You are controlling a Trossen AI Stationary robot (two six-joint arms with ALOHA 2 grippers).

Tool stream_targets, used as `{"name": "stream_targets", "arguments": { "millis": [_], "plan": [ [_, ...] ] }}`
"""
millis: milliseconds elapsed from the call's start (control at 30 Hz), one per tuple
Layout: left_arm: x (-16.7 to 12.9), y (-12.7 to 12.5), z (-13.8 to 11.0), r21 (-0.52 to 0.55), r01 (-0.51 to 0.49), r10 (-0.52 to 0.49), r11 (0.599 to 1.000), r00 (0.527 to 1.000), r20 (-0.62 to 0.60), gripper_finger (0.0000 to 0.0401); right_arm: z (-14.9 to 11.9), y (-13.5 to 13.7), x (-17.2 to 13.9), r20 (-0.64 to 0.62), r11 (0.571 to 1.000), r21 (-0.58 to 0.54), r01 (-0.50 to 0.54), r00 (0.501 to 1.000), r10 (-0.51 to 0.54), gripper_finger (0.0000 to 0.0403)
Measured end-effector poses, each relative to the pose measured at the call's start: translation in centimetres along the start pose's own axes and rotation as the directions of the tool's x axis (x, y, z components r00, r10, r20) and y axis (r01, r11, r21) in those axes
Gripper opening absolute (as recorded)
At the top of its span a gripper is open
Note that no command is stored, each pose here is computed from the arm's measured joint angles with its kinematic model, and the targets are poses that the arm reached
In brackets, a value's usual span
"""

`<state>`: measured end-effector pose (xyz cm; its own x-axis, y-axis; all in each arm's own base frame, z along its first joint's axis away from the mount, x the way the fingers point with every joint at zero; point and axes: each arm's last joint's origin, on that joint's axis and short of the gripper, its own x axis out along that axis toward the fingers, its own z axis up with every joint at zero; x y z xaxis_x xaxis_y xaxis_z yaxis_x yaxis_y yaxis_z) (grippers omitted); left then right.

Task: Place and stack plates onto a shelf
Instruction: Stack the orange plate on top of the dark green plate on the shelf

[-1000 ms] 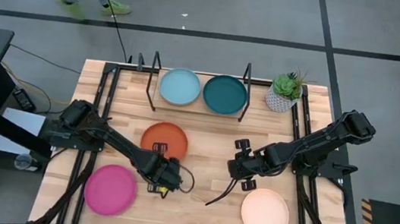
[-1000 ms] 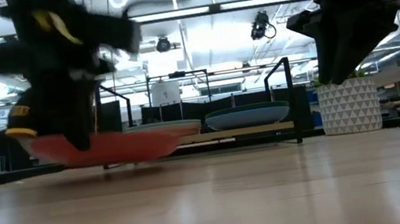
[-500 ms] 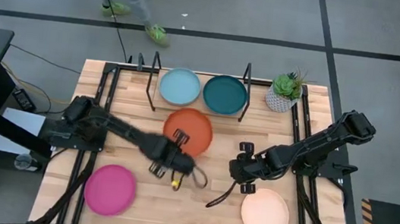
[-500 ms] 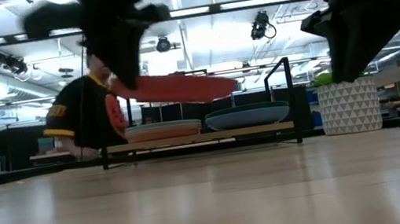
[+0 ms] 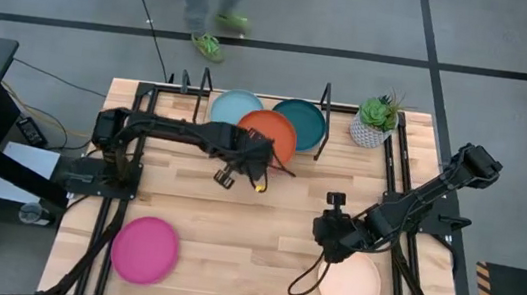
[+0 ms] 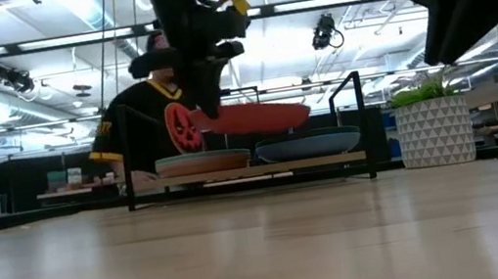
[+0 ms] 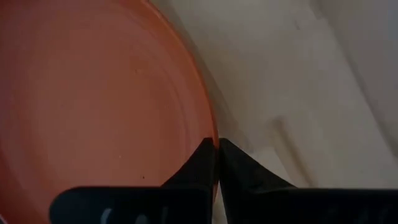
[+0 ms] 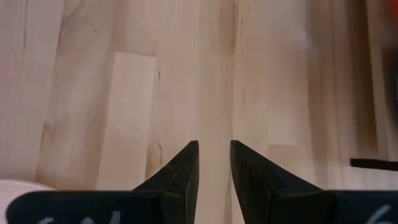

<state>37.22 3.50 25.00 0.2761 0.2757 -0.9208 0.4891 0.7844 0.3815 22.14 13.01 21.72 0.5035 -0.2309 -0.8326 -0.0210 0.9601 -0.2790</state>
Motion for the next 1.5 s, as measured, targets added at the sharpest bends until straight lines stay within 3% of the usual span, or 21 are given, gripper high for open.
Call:
{"name": "stream_targets", "arguments": {
  "millis": [300, 567, 800, 1200, 1500],
  "plan": [
    [0.8, 3.8, -1.4, 0.059, -0.023, 0.011, 0.998, 0.98, 0.197, 0.0014, 0.0, -0.1, 0.0, 0.011, 0.999, 0.039, 0.024, 1.0, -0.024, 0.0097],
    [1.9, 7.5, -3.1, 0.042, -0.074, 0.052, 0.996, 0.924, 0.378, 0.0014, 0.0, -0.1, 0.0, 0.016, 0.994, 0.101, 0.035, 0.999, -0.037, 0.0097],
    [4.2, 9.1, -4.1, 0.033, -0.092, 0.072, 0.995, 0.917, 0.392, 0.0014, 0.0, 0.0, -0.1, 0.02, 0.991, 0.129, 0.034, 0.999, -0.037, 0.0097],
    [6.8, 9.4, -3.9, 0.069, -0.098, 0.064, 0.993, 0.919, 0.389, 0.0016, 0.2, -0.1, -0.1, 0.039, 0.989, 0.135, 0.052, 0.998, -0.057, 0.0097],
    [7.0, 9.6, -4.3, 0.006, -0.093, 0.085, 0.996, 0.928, 0.363, 0.0063, 0.2, 0.0, -0.1, 0.045, 0.989, 0.139, 0.047, 0.998, -0.054, 0.0097]
  ]
}}
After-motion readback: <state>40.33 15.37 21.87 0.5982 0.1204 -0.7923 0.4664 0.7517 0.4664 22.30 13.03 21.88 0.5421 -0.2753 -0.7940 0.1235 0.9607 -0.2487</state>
